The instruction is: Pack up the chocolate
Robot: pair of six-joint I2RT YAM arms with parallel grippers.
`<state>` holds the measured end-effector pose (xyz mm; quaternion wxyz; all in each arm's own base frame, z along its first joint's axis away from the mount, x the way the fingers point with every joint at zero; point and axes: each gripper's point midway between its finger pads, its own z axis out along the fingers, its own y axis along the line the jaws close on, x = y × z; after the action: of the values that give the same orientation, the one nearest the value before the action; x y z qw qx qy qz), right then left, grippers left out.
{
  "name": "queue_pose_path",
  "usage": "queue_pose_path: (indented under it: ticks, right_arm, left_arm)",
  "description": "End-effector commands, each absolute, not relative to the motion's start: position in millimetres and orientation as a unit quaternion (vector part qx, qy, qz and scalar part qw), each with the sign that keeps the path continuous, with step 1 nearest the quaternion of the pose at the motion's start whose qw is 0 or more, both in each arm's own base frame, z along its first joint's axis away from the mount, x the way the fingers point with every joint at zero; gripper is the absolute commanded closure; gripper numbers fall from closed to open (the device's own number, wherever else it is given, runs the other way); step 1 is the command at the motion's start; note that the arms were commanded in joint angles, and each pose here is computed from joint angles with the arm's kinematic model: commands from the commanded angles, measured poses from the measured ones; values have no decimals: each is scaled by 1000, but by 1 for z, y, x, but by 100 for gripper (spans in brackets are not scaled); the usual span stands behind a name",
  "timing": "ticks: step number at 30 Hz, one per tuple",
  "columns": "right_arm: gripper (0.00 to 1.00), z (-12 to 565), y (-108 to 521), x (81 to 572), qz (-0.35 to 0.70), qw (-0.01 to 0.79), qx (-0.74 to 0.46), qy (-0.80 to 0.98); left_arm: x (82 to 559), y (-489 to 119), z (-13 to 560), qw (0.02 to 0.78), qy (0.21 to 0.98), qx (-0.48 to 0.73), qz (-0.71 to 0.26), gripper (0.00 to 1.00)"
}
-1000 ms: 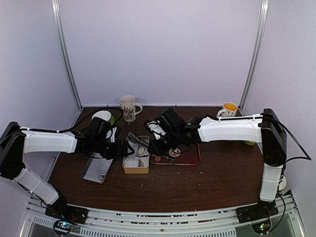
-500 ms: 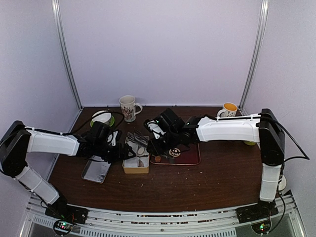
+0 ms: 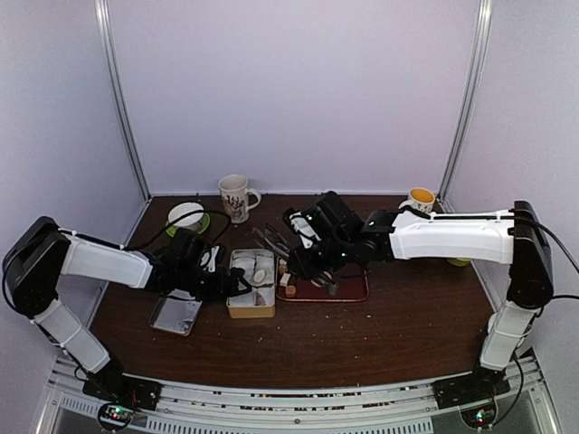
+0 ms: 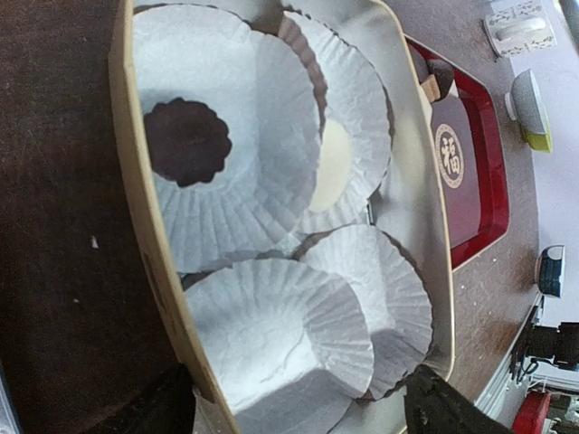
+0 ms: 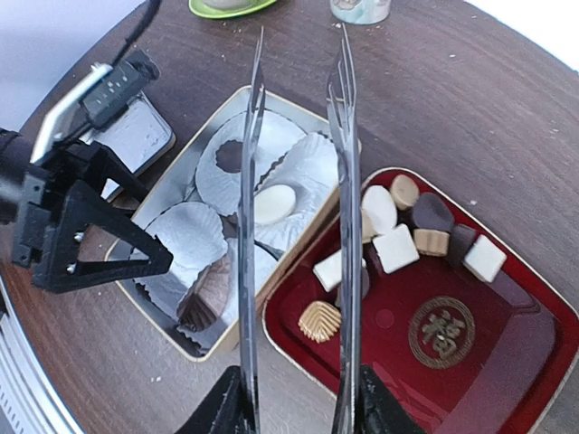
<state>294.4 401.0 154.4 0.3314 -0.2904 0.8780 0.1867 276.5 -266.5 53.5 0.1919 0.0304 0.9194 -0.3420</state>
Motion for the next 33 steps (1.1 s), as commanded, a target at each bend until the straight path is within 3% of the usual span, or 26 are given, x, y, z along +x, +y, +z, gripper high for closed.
queue_pose_path:
  ticks: [1, 7, 15, 21, 33]
  right_arm:
    - [62, 169, 369, 292, 157, 352, -268, 883]
    - [62, 154, 331, 273, 136, 323, -266, 898]
    - [60, 140, 303, 247, 132, 281, -260, 914]
    - [57, 141, 304, 234, 163, 263, -240, 920]
    - [57, 139, 302, 224, 154, 250, -236, 926]
  left_arm:
    - [275, -288, 65, 201, 902, 47, -380, 17]
    - [273, -287, 72, 223, 896, 46, -381, 18]
    - [280, -254, 129, 333, 880, 58, -333, 13]
    - [281, -228, 173, 415, 853, 85, -306, 3]
    - [261, -199, 222, 536, 784, 180, -256, 2]
